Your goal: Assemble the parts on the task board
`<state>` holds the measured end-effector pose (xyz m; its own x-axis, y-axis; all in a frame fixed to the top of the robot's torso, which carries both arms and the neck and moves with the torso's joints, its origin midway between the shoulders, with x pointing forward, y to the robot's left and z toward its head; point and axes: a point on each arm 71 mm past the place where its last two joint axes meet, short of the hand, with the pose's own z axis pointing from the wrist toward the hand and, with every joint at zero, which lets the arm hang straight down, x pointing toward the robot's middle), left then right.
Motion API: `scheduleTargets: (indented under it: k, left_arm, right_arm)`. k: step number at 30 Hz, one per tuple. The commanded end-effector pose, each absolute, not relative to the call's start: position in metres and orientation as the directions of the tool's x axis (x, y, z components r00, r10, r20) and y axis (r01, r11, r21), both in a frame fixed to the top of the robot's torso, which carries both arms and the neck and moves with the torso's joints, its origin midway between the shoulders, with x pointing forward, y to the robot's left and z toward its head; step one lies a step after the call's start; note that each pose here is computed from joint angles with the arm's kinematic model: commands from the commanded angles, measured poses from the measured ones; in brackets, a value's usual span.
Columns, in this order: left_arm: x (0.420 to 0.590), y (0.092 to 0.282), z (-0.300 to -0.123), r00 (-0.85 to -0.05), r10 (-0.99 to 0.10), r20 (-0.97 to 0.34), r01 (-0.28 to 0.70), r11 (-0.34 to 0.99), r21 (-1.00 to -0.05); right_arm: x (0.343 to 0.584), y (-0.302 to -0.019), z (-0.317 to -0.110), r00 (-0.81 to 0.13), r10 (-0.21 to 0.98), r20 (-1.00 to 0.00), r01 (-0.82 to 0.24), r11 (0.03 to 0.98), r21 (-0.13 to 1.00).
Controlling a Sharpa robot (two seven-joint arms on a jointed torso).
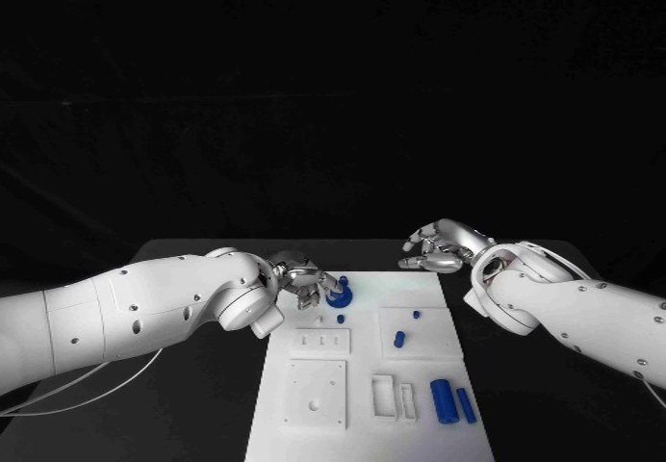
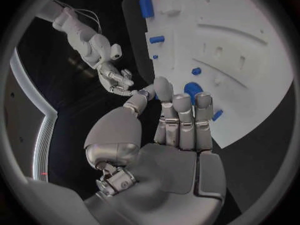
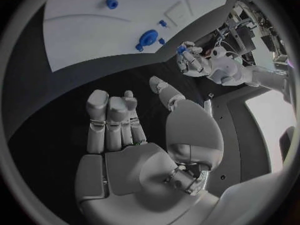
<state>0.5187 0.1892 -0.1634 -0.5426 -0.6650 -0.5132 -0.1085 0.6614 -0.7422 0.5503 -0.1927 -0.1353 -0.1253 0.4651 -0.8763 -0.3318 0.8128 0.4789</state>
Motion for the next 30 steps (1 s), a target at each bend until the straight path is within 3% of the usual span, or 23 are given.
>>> scheduleTargets:
  k: [1,16,30]
  left_arm:
    - [0.518,0.191,-0.164,-0.533,-0.564,-0.631,-0.063,0.77,-0.635]
    - [0.504,0.187,-0.185,-0.572,-0.436,-0.695,-0.044,0.862,-0.504]
    - [0.5,0.175,-0.185,-0.581,-0.371,-0.725,0.005,0.889,-0.458]
  right_arm:
    - [0.554,-0.202,-0.13,-0.095,0.514,-0.853,-0.341,0.788,0.513]
    - [0.562,-0.223,-0.127,-0.034,0.502,-0.864,-0.234,0.837,0.495]
    - [0.563,-0.22,-0.128,-0.032,0.505,-0.862,-0.228,0.836,0.499]
